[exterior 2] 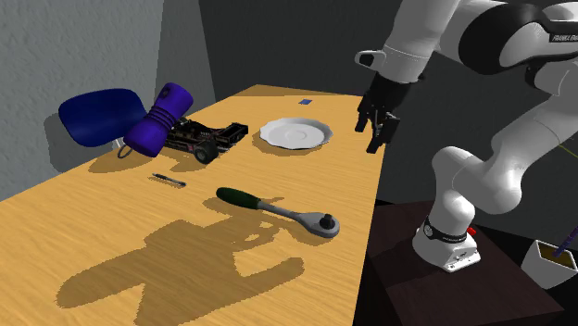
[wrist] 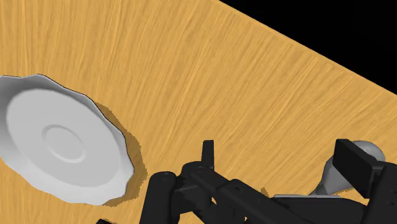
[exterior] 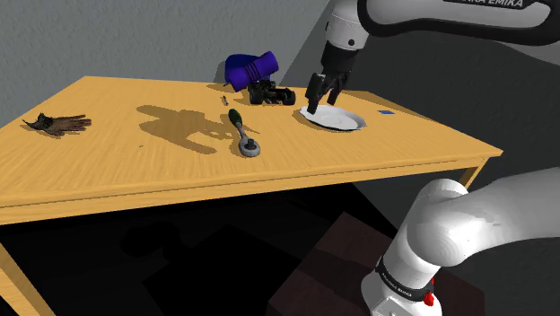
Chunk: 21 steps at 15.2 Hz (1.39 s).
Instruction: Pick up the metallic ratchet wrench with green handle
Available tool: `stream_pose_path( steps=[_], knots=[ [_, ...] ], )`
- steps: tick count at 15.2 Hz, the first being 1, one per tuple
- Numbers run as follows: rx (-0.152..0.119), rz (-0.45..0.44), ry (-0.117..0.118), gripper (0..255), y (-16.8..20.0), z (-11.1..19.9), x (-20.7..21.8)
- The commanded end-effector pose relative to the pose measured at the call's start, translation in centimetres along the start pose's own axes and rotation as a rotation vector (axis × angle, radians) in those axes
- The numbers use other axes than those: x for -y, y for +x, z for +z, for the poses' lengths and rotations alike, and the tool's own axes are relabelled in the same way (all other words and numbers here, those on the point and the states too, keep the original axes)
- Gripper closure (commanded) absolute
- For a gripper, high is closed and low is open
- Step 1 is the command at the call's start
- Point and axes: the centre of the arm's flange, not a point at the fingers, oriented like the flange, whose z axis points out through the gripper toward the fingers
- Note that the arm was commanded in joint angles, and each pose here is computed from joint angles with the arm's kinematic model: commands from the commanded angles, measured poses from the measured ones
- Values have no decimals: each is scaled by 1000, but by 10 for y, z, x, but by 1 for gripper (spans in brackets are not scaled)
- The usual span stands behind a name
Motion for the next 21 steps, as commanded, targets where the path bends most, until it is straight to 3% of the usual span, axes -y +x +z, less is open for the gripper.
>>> stream_pose_path(
  steps=[1, 11, 21],
  knots=[
    [0, 0, 0, 0, 0, 0, 0],
    [99, 240, 51, 0, 118, 58, 48],
    [199, 479, 102, 0, 239, 126, 70]
  ],
)
